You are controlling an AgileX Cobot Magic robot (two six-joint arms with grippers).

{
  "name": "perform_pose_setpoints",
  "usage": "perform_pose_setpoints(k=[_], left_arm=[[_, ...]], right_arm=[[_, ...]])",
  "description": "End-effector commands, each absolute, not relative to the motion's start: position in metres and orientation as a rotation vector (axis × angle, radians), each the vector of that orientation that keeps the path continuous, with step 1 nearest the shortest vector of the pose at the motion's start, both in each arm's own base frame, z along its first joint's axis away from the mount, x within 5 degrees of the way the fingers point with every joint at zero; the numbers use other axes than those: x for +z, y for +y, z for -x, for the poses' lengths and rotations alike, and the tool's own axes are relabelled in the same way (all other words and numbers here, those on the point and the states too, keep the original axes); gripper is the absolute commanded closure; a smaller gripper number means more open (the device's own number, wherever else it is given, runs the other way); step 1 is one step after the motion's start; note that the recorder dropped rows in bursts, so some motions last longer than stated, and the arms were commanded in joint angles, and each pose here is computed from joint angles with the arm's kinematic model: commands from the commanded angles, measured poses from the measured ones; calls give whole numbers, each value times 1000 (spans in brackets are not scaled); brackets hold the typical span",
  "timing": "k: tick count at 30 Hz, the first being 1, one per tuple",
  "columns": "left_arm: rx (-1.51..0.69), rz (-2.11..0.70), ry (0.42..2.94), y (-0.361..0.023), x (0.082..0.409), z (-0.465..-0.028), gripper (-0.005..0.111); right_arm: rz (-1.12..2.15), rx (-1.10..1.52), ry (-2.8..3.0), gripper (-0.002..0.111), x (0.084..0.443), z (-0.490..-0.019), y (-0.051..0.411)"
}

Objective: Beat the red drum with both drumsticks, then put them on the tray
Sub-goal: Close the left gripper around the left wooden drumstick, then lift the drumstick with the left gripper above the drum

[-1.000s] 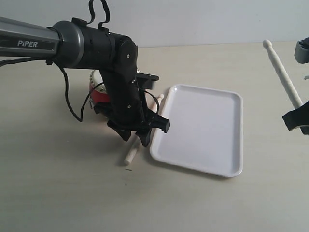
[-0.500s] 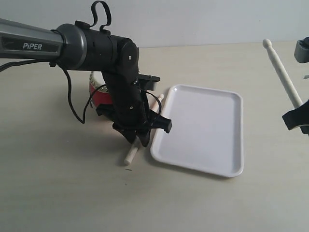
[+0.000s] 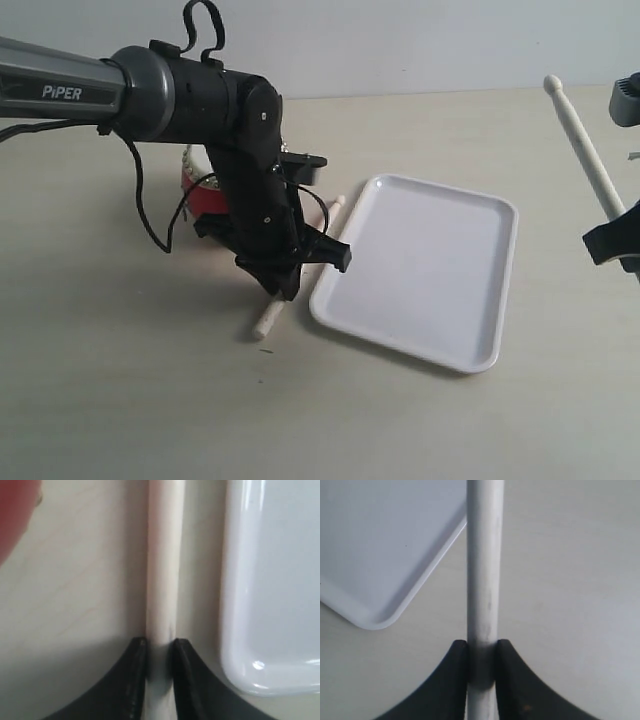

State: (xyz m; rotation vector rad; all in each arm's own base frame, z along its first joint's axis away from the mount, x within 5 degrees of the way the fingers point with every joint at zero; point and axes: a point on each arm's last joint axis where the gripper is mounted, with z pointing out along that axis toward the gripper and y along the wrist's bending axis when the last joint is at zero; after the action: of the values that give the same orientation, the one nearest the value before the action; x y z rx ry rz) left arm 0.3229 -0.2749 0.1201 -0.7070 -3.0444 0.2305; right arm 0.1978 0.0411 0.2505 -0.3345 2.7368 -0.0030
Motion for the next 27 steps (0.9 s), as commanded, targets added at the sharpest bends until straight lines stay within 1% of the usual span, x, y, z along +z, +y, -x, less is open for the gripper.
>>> perform_pose_setpoints(k=[1,4,10,19,24,27], left_arm=[[219,680,-3040,-269,129,-323,107],[236,673,-3065,-267,142,-323,107],[361,686,-3079,-270,170,-318,107],[501,727,-3170,-263,234,-306,107],[558,887,-3232,-250,281,-293,107],[532,936,-3298,-225,303,-287,107]], right_arm=[[347,-3,2714,108,253,-200,42],[347,-3,2714,108,253,-200,42],[346,-1,2701,108,253,-201,42],[339,11,2696,108,253,-201,43],[319,80,2730,108,252,-198,47],[300,144,2775,108,252,-196,51]])
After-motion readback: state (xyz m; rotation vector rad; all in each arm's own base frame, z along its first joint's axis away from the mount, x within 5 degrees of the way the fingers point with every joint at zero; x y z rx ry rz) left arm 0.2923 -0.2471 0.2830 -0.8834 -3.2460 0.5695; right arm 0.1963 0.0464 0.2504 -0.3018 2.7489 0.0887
